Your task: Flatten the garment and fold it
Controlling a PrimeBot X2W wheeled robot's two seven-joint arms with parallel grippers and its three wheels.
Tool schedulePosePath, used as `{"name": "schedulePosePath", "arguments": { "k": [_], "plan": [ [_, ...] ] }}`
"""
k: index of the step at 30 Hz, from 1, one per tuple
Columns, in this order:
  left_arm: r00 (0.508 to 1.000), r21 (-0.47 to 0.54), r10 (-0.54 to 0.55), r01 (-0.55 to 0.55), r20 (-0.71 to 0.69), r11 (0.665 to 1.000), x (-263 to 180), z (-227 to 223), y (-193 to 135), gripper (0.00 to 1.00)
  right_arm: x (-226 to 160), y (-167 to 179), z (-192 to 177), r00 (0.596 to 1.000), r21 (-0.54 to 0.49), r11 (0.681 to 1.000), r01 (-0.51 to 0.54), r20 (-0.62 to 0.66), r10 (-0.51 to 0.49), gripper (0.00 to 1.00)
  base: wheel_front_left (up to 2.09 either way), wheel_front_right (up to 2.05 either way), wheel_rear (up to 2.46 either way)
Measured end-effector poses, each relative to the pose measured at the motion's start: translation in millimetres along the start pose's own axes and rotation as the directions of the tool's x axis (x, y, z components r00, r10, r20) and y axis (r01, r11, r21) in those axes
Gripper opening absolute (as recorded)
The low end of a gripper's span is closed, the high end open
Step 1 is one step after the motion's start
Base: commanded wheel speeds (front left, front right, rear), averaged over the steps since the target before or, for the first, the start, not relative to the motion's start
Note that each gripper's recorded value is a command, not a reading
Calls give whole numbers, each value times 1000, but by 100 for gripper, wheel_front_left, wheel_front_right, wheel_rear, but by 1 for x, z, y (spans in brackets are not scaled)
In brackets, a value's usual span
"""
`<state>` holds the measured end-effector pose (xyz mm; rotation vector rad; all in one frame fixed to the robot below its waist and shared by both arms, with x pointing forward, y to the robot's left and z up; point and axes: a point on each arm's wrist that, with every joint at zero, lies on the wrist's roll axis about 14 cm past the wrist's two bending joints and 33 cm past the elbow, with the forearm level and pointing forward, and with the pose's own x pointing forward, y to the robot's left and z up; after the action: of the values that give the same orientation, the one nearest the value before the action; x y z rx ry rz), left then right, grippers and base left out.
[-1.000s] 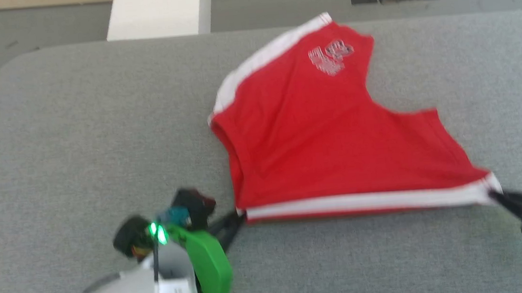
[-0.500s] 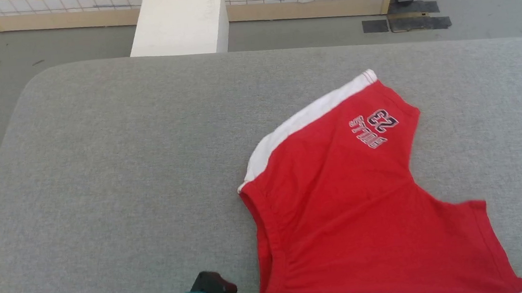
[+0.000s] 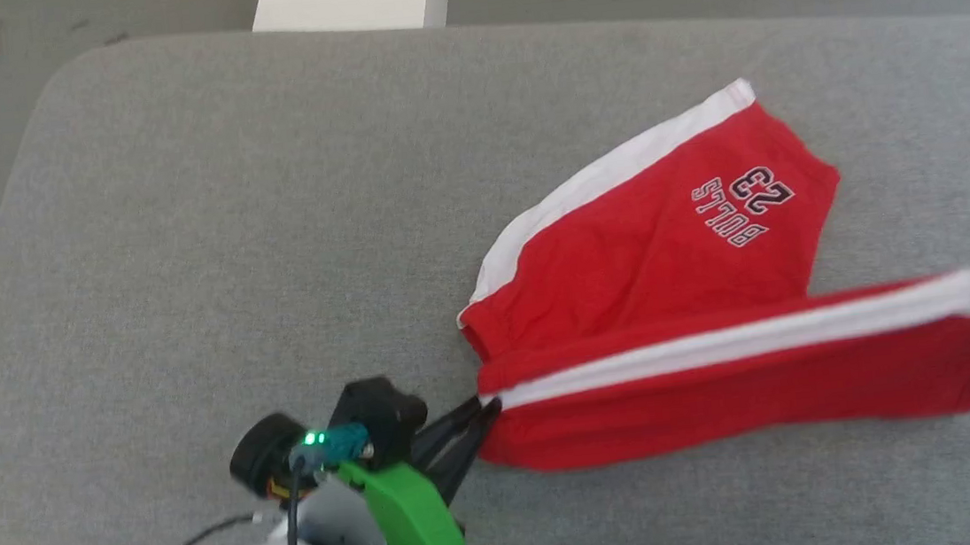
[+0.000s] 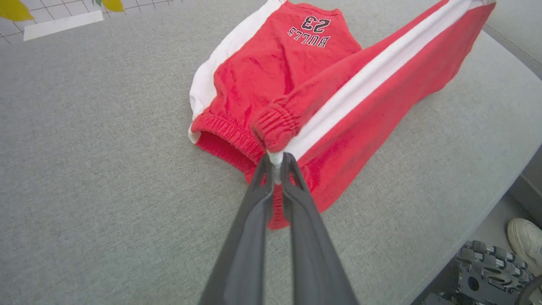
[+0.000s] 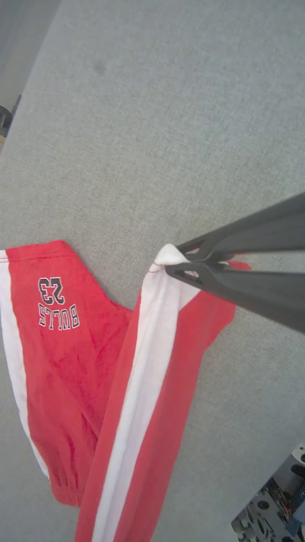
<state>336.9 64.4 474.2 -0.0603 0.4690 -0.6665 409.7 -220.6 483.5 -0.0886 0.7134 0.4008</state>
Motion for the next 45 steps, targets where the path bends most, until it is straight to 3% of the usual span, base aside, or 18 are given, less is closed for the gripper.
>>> {"name": "schedulePosePath", "arguments": {
  "k": [7, 10, 17, 30, 41, 42, 43, 44, 45],
  "plan": [
    [999, 9, 12, -12, 39, 1000, 18, 16, 17, 0, 52, 1, 52, 999, -88, 996, -31, 16, 32, 0, 0, 0, 0],
    [998, 4, 28, -28, 47, 1000, 25, 19, 27, 0, 79, 0, 69, 1000, -183, 983, -22, -3, 21, 0, 0, 0, 0],
    [994, -15, 81, -80, 74, 997, 40, 29, 51, 0, 139, 0, 85, 998, -267, 963, -25, -60, 9, 0, 0, 0, 0],
    [990, -50, 142, -143, -9, 989, 70, 2, 89, 0, 223, -11, 80, 991, -333, 943, -16, -132, -30, 0, 0, 0, 0],
    [988, -63, 151, -152, -28, 986, 78, -13, 95, 0, 249, -5, 78, 994, -346, 937, -33, -105, -4, 0, 0, 0, 0],
    [988, -62, 151, -152, -28, 986, 78, -13, 95, 0, 249, -5, 76, 994, -340, 940, -34, -112, -4, 5, 0, 0, 0],
    [988, -61, 151, -153, -29, 986, 78, -13, 95, 16, 249, -4, 74, 994, -335, 942, -37, -113, -1, 100, 0, 0, 0],
    [988, -61, 152, -153, -29, 986, 78, -13, 95, 36, 249, -4, 75, 994, -323, 946, -38, -108, 3, 100, 0, 0, 0],
    [988, -59, 153, -154, -28, 986, 78, -13, 95, 100, 249, -4, 76, 995, -320, 947, -37, -100, 5, 100, 0, 0, 0]
  ]
}}
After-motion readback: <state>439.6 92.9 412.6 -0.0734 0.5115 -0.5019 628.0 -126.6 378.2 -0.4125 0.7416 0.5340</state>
